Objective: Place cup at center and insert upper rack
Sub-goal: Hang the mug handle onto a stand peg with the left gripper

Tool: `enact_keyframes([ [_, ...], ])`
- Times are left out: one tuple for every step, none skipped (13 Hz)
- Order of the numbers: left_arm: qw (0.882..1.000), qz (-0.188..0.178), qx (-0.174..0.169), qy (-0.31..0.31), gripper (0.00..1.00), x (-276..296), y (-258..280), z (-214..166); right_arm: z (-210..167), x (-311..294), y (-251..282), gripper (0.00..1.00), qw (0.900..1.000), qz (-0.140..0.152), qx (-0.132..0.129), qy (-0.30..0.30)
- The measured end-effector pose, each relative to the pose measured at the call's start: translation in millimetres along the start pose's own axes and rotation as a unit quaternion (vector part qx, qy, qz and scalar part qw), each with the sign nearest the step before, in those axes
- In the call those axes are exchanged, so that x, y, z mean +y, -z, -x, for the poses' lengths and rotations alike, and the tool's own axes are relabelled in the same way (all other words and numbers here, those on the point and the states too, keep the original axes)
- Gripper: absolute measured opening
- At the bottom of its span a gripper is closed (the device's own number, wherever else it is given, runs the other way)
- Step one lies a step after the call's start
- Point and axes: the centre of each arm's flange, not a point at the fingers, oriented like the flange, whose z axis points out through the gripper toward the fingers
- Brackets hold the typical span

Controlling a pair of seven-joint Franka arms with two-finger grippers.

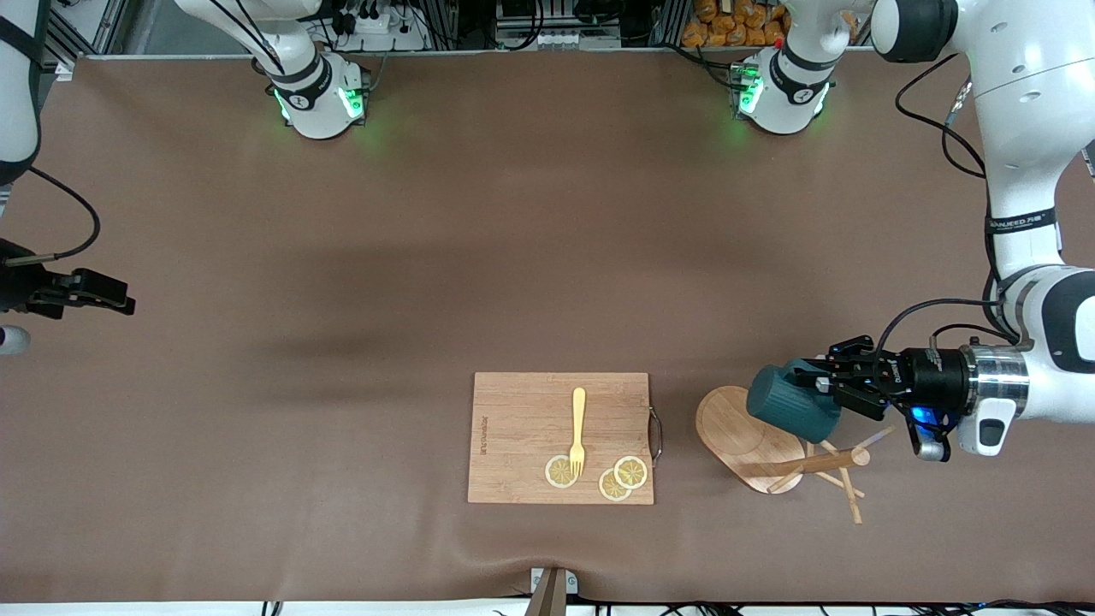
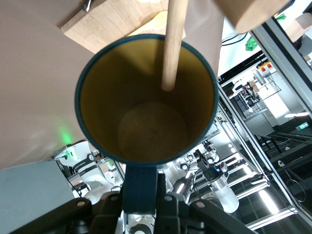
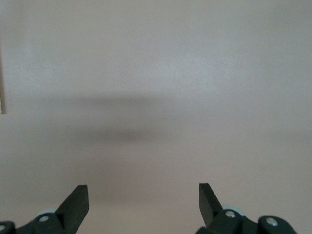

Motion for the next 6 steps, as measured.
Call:
enact_keyframes([
  [1.0, 0.002, 0.001, -0.004, 0.21, -2, 3, -3, -1, -6, 0, 1.0, 1.0, -0.001, 0.0, -0.008],
  [1.0, 0.003, 0.002, -0.006, 0.21, -4, 5, -6, -1, -10, 0, 1.0, 1.0, -0.002, 0.0, -0.011],
  [1.0, 0.004, 0.002, -0.006, 0.21, -7, 8, -9, -1, -13, 0, 1.0, 1.0, -0.003, 0.0, -0.011],
  [1.0, 0.006, 0.003, -0.008, 0.21, -9, 10, -13, -1, -15, 0, 1.0, 1.0, -0.003, -0.001, -0.011],
  [1.0, 0.007, 0.004, -0.011, 0.21, -11, 12, -15, -1, -15, 0, 1.0, 1.0, -0.004, -0.001, -0.011],
  [1.0, 0.008, 0.004, -0.013, 0.21, -12, 13, -17, -1, -17, 0, 1.0, 1.0, -0.005, -0.001, -0.01],
])
